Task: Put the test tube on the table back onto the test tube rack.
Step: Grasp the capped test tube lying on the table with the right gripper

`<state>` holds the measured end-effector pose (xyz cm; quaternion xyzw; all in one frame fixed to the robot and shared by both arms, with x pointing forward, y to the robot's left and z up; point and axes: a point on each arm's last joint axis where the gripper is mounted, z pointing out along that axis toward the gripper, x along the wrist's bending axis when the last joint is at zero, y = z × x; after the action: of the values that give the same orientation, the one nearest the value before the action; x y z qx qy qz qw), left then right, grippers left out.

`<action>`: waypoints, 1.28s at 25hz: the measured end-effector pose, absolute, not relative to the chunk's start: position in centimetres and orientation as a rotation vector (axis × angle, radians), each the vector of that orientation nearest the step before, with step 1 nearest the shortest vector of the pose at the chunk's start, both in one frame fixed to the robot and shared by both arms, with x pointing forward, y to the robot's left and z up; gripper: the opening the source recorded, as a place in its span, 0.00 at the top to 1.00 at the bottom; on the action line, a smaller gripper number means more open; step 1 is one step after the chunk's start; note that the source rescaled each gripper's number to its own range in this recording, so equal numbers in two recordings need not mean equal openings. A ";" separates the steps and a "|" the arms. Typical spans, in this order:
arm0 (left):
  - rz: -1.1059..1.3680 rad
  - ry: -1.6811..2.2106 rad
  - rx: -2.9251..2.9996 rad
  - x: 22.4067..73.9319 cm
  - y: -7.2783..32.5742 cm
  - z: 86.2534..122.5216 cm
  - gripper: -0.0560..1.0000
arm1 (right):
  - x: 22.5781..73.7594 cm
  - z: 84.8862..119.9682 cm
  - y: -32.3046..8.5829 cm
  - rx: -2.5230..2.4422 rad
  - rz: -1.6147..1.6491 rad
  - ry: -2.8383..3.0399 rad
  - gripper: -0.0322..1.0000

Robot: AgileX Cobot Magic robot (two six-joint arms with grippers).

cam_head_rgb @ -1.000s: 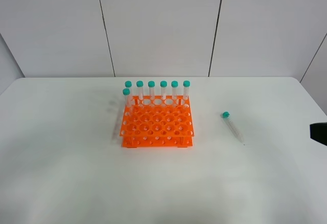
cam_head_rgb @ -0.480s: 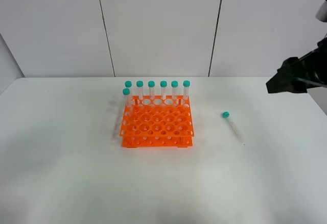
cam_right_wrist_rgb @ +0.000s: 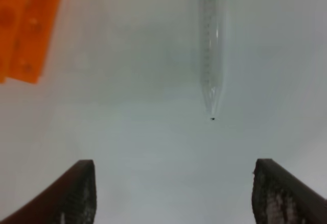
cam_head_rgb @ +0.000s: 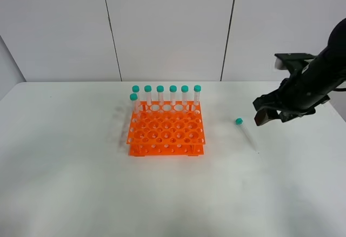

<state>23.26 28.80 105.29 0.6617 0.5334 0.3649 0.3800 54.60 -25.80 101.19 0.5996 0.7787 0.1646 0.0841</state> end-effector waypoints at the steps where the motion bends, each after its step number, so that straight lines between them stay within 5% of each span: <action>1: 0.932 1.362 1.690 23.3 28.8 105.3 0.00 | 55.0 100.3 -25.8 1.794 0.461 2.338 0.27; 32: 0.925 1.359 1.687 23.3 28.7 105.3 0.00 | 62.1 89.1 -25.6 1.923 0.130 2.488 0.27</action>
<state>23.26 28.74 105.30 0.6615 0.5330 0.3627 0.3831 62.13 -25.63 89.11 0.6111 0.7905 0.0413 -0.0029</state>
